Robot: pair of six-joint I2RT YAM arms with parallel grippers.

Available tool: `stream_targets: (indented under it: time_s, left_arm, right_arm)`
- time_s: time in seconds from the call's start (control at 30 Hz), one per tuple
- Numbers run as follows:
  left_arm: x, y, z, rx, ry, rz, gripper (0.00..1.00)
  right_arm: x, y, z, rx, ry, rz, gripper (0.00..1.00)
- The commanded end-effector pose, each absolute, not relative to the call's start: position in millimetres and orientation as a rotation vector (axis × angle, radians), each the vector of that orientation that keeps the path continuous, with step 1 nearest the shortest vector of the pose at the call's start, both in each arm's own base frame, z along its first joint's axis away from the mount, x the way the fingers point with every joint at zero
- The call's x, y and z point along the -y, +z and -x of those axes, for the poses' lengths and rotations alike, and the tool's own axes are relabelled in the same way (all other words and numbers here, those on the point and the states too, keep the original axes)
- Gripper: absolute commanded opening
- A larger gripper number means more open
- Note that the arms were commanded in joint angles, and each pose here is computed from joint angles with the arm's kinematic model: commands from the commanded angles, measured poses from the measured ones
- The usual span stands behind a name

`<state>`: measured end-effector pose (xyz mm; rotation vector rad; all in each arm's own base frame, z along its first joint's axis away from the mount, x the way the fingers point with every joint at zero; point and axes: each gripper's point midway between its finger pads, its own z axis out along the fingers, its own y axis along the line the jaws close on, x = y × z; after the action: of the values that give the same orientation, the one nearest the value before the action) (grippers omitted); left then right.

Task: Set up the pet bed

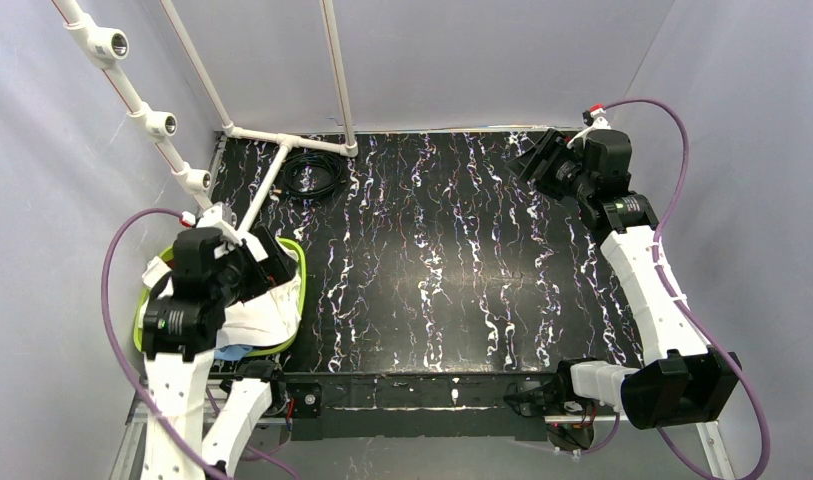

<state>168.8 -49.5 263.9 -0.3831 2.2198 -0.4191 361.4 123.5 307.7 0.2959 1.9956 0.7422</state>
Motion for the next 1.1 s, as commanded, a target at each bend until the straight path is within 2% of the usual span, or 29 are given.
stream_targets:
  time_s: [0.0,0.1,0.2,0.3,0.43,0.57,0.63,0.73,0.9,1.07]
  left_arm:
    - [-10.2,220.3,-160.3,-2.359,0.025,0.695,0.98]
    - [-24.7,202.9,-169.2,-2.325,0.127,0.742,0.98]
    - [-26.2,184.1,-190.2,-2.278,0.124,0.734,0.92]
    - [-20.3,165.4,-215.6,-2.227,0.066,0.728,0.83]
    - [-20.1,147.7,-239.0,-2.158,0.038,0.764,0.65]
    - [-26.2,139.0,-246.9,-2.145,0.08,0.782,0.56]
    - [-26.9,136.6,-248.8,-2.162,0.096,0.77,0.42]
    - [-36.2,146.5,-244.9,-2.167,0.169,0.807,0.0]
    - [-54.4,218.7,-230.1,-2.069,0.257,0.838,0.0]
    - [-43.1,316.6,-227.4,-1.906,0.1,0.708,0.0]
  right_arm:
    - [-135.7,317.7,-359.4,-1.952,0.813,-0.256,0.71]
    - [-136.3,310.9,-360.3,-1.965,0.815,-0.262,0.72]
    - [-136.4,304.6,-361.3,-1.979,0.812,-0.268,0.72]
    - [-136.2,302.4,-361.9,-1.984,0.81,-0.27,0.72]
    - [-135.1,300.8,-361.7,-1.988,0.8,-0.272,0.72]
    - [-135.0,295.9,-358.2,-2.001,0.8,-0.275,0.72]
    - [-134.1,292.5,-356.5,-2.008,0.799,-0.284,0.72]
    - [-133.3,292.3,-354.5,-2.008,0.798,-0.291,0.72]
    - [-131.6,299.9,-354.7,-1.989,0.792,-0.299,0.72]
    - [-134.6,305.8,-357.1,-1.973,0.815,-0.298,0.72]
